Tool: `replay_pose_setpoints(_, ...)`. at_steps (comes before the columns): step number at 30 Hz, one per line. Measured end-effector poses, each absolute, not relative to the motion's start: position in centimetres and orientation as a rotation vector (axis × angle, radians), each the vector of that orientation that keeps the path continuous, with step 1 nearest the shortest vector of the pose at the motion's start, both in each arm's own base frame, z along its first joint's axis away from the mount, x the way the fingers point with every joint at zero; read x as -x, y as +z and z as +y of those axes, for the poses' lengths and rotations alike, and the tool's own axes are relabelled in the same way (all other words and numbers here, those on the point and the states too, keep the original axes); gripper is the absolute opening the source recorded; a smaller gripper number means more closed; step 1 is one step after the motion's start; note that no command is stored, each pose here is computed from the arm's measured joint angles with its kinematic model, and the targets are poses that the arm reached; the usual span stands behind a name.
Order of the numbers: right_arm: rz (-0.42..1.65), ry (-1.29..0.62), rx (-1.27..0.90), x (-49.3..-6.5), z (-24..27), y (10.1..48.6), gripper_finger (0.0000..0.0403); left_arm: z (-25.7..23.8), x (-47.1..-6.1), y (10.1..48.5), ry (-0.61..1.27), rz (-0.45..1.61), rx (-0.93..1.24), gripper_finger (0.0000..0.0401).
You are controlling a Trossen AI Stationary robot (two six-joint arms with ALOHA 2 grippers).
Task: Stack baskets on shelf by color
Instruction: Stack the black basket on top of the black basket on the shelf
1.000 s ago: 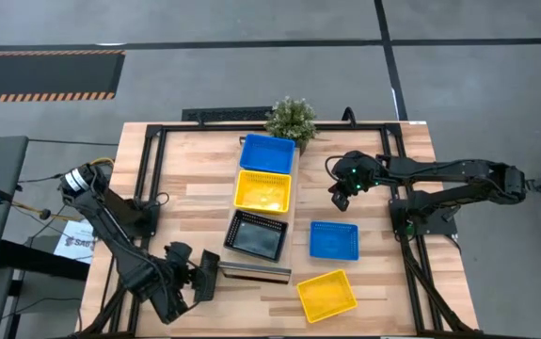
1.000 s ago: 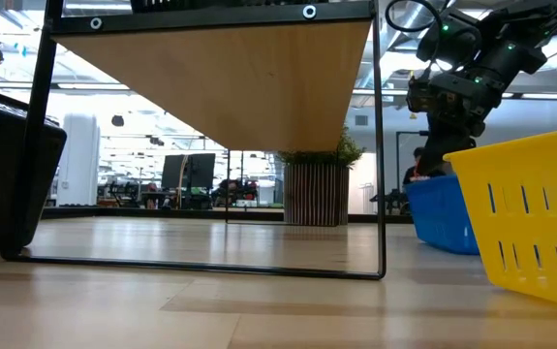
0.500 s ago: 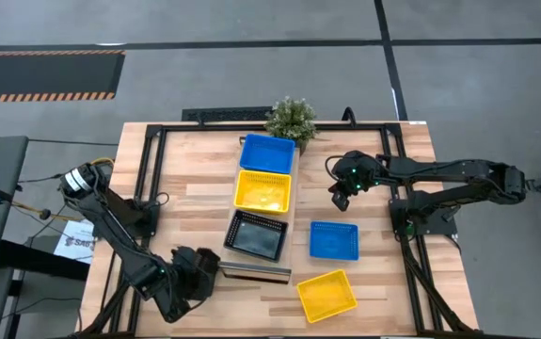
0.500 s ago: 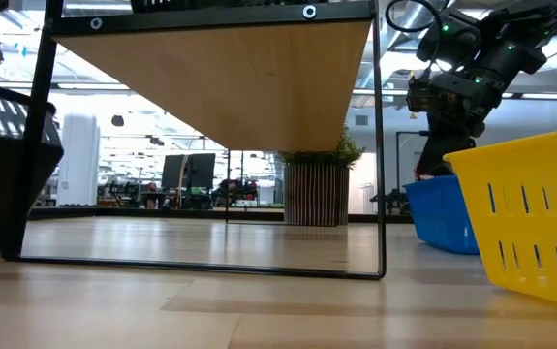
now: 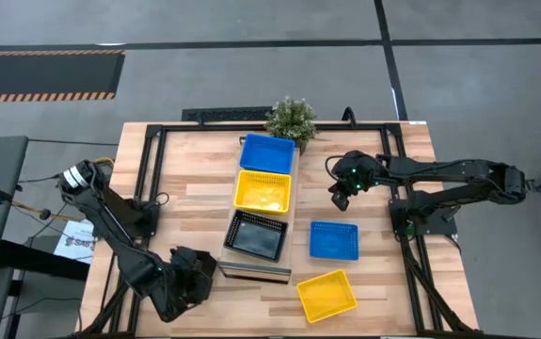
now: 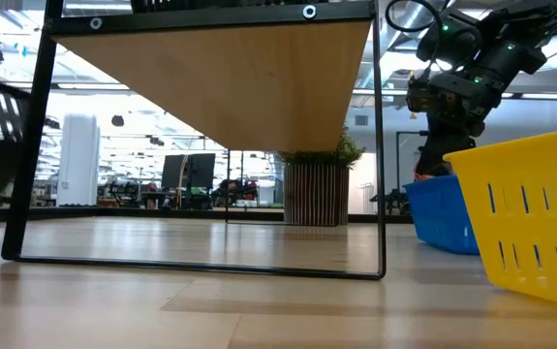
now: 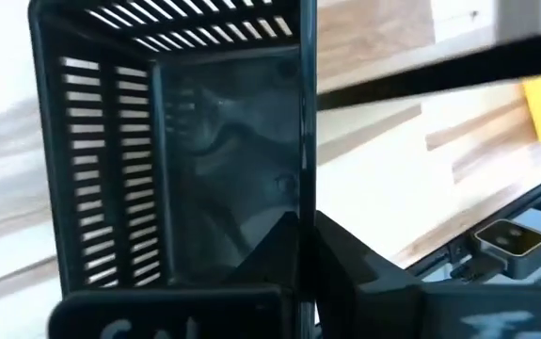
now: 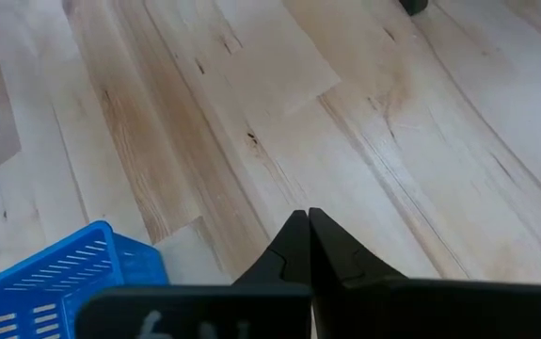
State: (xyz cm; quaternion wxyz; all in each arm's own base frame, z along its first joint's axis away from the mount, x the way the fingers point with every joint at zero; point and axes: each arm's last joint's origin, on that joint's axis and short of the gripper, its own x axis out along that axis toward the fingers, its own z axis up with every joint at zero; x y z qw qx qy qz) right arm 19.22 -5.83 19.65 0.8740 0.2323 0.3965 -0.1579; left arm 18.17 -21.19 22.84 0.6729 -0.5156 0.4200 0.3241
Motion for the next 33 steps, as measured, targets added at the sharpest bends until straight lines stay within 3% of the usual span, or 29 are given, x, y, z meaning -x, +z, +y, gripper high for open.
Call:
replay_pose_setpoints(12, 0.754, -0.326, -0.48, -19.7, -6.0, 20.1, 0.0007, -16.6, -14.8, 30.5, 0.771, 0.858, 1.152, 0.0)
replay_pose_setpoints(20, 0.75, -0.331, -0.491, -19.7, -6.0, 20.1, 0.0007, -13.2, -13.4, 34.9, 0.634, 0.449, 1.075, 0.0)
replay_pose_setpoints(24, 0.75, -0.333, -0.497, -19.7, -6.0, 20.1, 0.0007, -12.1, -13.0, 37.5, 0.571, 0.253, 0.92, 0.0)
replay_pose_setpoints(28, 0.751, -0.334, -0.497, -19.7, -6.0, 20.1, 0.0007, -11.4, -13.2, 40.4, 0.551, 0.124, 0.629, 0.0)
replay_pose_setpoints(33, 0.753, -0.337, -0.505, -19.7, -6.0, 20.1, 0.0007, -10.6, -15.2, 43.8, 0.521, 0.153, 0.312, 0.0)
